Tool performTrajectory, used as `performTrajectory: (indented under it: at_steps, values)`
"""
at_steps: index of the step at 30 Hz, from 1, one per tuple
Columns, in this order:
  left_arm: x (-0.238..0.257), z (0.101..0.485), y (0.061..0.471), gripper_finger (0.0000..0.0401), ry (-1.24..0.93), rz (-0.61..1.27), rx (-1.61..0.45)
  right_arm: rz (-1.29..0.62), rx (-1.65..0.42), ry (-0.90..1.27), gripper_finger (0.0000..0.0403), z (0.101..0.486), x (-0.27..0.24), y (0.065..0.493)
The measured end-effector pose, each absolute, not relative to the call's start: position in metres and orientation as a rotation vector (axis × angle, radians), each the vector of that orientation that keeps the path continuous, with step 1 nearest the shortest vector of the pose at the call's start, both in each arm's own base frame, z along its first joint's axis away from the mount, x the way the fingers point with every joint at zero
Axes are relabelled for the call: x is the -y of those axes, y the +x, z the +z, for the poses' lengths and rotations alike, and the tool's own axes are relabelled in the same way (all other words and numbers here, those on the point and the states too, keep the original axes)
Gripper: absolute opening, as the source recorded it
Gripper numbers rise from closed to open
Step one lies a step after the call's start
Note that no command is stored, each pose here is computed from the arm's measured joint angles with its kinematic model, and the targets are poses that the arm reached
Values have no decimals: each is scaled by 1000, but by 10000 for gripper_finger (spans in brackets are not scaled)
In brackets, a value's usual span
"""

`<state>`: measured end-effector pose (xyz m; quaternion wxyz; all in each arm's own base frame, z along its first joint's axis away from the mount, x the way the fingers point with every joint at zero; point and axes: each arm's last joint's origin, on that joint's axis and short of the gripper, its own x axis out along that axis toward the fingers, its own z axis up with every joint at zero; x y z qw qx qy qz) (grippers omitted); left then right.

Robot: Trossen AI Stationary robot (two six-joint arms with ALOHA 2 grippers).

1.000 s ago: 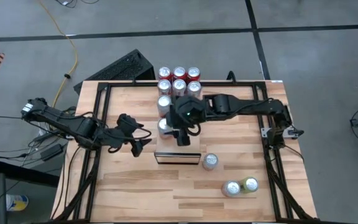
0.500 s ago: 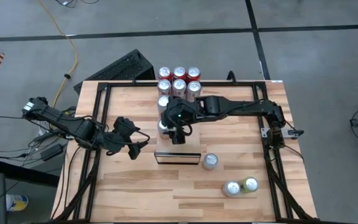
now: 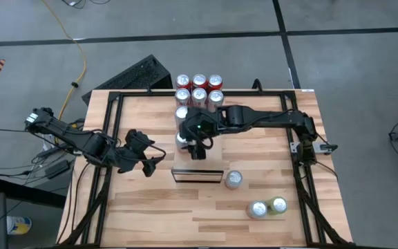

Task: Place canned beverage on shelf
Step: Put the left orange-white soda can on the shelf aligned with the other orange-white soda can

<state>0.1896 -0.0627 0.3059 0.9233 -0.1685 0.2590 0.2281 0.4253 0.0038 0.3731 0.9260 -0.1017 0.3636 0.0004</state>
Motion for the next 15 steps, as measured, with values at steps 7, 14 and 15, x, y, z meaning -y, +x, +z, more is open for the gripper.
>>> performTrajectory:
  at_steps: [7, 14, 15]
  values:
    - [62, 306, 189, 363, -334, 485, -523, 6, -772, -205, 345, 366, -2, 425]
    - [62, 306, 189, 363, -333, 490, -519, 0, -765, -192, 326, 367, -2, 426]
    - [62, 306, 189, 363, -332, 493, -517, -3, -767, -189, 320, 367, -1, 426]
